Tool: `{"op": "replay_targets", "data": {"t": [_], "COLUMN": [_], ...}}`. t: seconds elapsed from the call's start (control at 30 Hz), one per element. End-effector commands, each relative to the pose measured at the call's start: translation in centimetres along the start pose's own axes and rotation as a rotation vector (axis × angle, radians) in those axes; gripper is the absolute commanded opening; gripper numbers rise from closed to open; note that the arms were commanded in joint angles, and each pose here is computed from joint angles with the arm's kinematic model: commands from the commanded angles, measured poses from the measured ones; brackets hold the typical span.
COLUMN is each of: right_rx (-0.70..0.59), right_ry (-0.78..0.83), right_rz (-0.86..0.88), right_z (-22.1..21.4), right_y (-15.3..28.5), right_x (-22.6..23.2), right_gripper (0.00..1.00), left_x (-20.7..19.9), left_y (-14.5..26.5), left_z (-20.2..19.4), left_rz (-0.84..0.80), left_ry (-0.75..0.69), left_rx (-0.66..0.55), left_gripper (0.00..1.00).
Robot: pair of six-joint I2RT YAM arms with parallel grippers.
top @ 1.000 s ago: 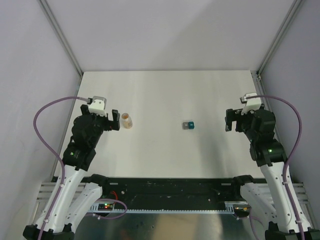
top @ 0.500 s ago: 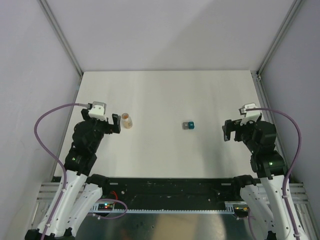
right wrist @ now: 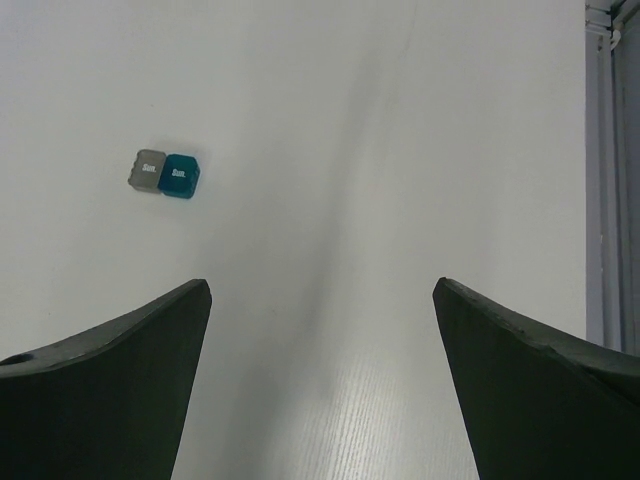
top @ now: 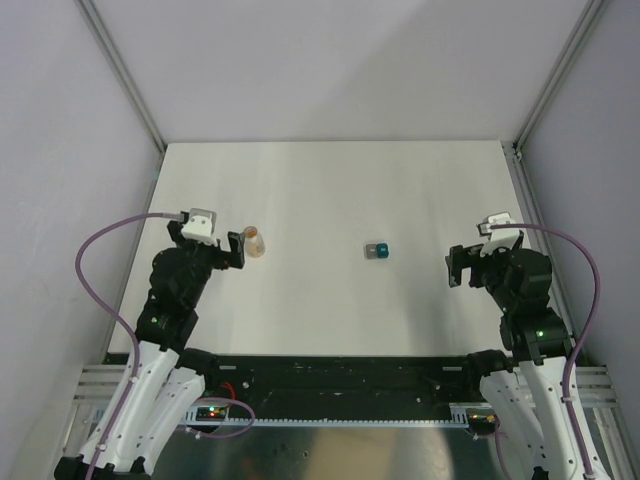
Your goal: Sort the pills into containers
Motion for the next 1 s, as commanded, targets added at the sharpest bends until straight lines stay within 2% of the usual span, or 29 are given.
{"op": "replay_targets", "data": {"t": [0.0,0.97], "right_rx": [-0.030,-0.026], "right_ry": [0.030,0.040], "right_rz": [-0.003,-0.006], "right_z": [0.58,0.03], "right_y": [-0.16,-0.43], "right_x": [-0.26,-0.37], "right_gripper": [0.99,0.99], "left_x": [0.56,1.16], "left_y": [-0.02,-0.13], "left_z": [1.45,0.61], "left_rz": [0.021,0.050], "left_ry": [-0.017,-0.007], "left_rx": [-0.073,-0.067], "left_gripper": [1.00,1.00]}}
Point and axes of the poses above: each gripper's point midway between its finger pads, its own y axis back along the fingers, its own x axis along the line the jaws close on, z = x × y, the point moved 1 cm from there along y, back along the fingers, and after that the axes turned 4 degrees about y, right-handed, at the moved point
